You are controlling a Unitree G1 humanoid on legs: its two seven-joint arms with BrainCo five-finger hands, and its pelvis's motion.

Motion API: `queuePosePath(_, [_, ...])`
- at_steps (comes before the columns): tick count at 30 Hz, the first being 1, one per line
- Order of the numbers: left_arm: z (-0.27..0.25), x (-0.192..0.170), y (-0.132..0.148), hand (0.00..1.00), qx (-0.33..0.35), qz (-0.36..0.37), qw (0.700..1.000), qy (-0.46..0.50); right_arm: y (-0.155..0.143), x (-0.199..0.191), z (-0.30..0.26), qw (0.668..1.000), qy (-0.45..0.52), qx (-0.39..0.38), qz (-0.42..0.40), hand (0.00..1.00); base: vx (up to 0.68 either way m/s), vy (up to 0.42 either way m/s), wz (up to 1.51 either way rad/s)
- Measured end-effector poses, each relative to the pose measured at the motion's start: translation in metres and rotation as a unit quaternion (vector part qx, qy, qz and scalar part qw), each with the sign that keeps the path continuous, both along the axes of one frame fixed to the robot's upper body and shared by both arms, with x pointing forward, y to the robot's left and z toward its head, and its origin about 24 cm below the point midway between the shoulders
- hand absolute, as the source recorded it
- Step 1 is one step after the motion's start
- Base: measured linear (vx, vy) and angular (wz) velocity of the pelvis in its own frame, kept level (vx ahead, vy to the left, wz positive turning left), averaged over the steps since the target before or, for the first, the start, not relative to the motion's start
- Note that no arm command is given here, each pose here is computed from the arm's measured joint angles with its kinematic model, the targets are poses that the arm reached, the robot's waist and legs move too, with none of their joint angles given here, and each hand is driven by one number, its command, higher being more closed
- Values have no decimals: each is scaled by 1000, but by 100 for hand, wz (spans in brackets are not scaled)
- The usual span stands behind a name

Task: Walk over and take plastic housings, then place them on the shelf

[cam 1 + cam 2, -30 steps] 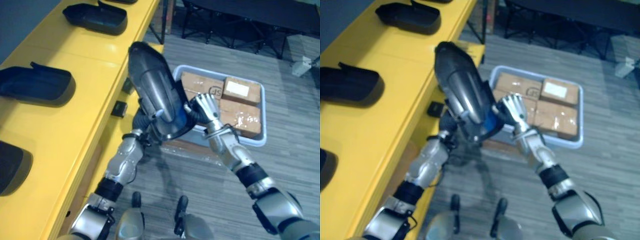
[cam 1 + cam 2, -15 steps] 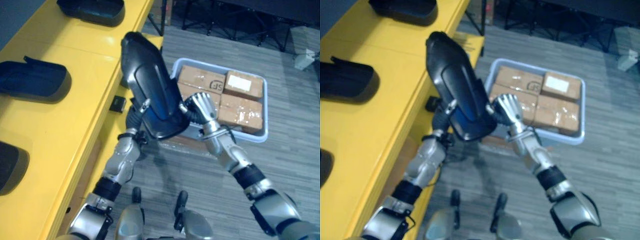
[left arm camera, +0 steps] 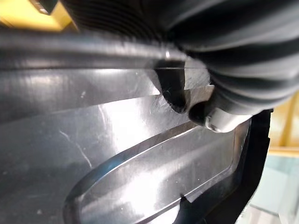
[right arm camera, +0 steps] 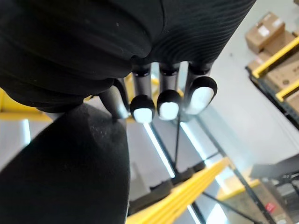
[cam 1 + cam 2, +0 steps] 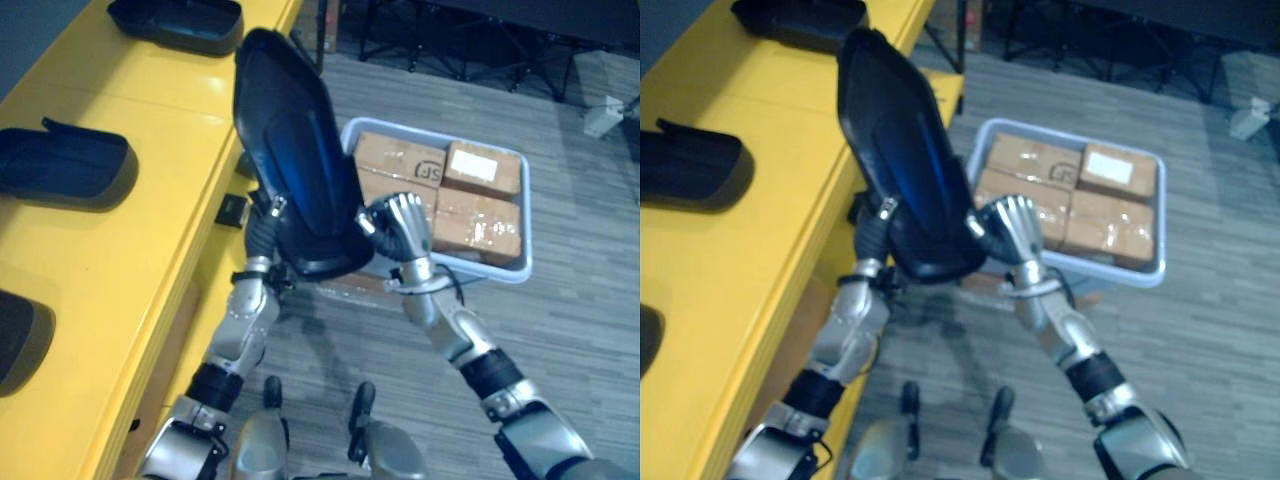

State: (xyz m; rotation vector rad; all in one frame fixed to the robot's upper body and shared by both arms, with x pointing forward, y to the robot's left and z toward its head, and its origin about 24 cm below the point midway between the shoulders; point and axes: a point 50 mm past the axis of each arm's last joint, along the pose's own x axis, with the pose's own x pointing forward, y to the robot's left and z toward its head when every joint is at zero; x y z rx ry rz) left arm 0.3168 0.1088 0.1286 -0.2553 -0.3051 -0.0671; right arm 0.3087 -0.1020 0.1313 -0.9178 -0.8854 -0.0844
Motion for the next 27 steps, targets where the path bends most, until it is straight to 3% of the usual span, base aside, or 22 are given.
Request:
queuePosePath(3, [3,-1,0,100,26,10,1000,-14,-1,-1,-3,1000,5,4,2,100,0,0,0])
queuePosePath(4, [3,-1,0,100,29,12,999,-16,-1,-2,-3,1000,7,7,3,0,0,0,0])
queuePosePath(11, [4,-11,3,100,33,32,998,-35,4,-9,-2,998,10,39,45,0,0,0,0])
queuePosePath(18, [5,-22,1,100,101,81,989,-73,4,-14,2,989,38,116,81,0,-9,18,-3])
queuePosePath(24, [-12,-32,-4,100,121,113,985,-57,19,-49,54,940,-37,266,211,0,-1,6,-1])
queuePosePath(27, [-23,-38,-1,100,123,134,983,-35,3,-61,68,915,-54,322,237,0,-10,30,-6])
